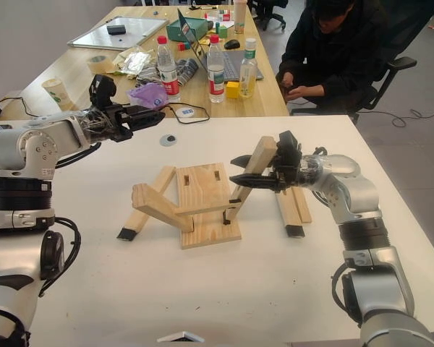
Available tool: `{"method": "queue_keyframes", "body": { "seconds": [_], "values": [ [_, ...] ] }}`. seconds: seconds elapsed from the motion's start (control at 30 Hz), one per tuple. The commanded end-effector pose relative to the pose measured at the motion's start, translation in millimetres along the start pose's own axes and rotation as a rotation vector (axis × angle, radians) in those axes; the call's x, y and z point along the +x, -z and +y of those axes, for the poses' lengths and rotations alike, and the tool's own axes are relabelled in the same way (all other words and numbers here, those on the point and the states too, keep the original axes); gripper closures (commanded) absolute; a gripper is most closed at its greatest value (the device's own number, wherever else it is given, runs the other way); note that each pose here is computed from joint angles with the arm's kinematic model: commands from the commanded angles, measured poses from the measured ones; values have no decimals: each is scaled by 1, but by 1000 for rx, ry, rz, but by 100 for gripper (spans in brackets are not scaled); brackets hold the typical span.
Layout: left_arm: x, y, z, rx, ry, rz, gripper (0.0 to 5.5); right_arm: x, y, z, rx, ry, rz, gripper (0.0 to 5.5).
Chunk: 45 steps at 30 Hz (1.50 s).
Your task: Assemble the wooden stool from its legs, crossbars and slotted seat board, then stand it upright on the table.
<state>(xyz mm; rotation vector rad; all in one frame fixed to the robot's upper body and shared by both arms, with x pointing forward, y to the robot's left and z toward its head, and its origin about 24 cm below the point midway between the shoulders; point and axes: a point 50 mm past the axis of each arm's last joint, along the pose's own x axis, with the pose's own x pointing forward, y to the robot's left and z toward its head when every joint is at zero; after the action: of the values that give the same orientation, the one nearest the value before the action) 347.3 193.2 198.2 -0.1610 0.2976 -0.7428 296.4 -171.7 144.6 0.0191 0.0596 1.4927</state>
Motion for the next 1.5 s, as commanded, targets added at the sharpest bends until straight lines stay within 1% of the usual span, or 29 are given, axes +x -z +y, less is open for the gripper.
{"method": "queue_keyframes", "body": {
  "seconds": [0.03, 0.2, 0.37, 0.5, 0.53, 0.57, 0.67, 0.73, 0.8, 0.87, 0.9, 1.0, 1.13, 1.33, 1.5],
  "values": [
    [-2, 1, 1, -22, -8, 7, 250, -20, 27, 1, 49, 69, 233, 344],
    [-2, 2, 1, -44, -5, 20, 250, -24, 29, 0, 55, 65, 251, 345],
    [0, 1, -1, -47, 2, 29, 250, -27, 42, 3, 95, 75, 263, 345],
    [0, -11, -14, -26, 54, 4, 250, -30, 49, 7, 97, 75, 297, 345],
    [0, -16, -22, -12, 92, -7, 250, -30, 50, 7, 96, 78, 299, 345],
    [0, -23, -34, 25, 152, -13, 250, -31, 51, 7, 96, 82, 302, 345],
    [-12, -36, -76, 256, 360, 28, 250, -30, 53, 8, 99, 85, 309, 345],
    [-23, -45, -101, 455, 474, 116, 250, -31, 54, 8, 103, 88, 321, 345],
    [-30, -54, -118, 608, 555, 220, 250, -33, 55, 8, 109, 98, 330, 345],
    [-31, -59, -126, 686, 587, 291, 250, -34, 56, 8, 112, 103, 332, 345],
    [-26, -59, -134, 733, 597, 362, 250, -34, 57, 8, 115, 106, 334, 345],
    [-8, -48, -149, 814, 599, 535, 250, -32, 59, 9, 117, 112, 337, 345],
    [13, -26, -164, 852, 612, 670, 250, -30, 60, 8, 111, 115, 340, 345],
    [33, -8, -178, 902, 605, 740, 250, -30, 62, 12, 103, 110, 353, 345],
    [46, 15, -173, 869, 577, 780, 250, -25, 64, 13, 100, 112, 339, 345]
  ]
}}
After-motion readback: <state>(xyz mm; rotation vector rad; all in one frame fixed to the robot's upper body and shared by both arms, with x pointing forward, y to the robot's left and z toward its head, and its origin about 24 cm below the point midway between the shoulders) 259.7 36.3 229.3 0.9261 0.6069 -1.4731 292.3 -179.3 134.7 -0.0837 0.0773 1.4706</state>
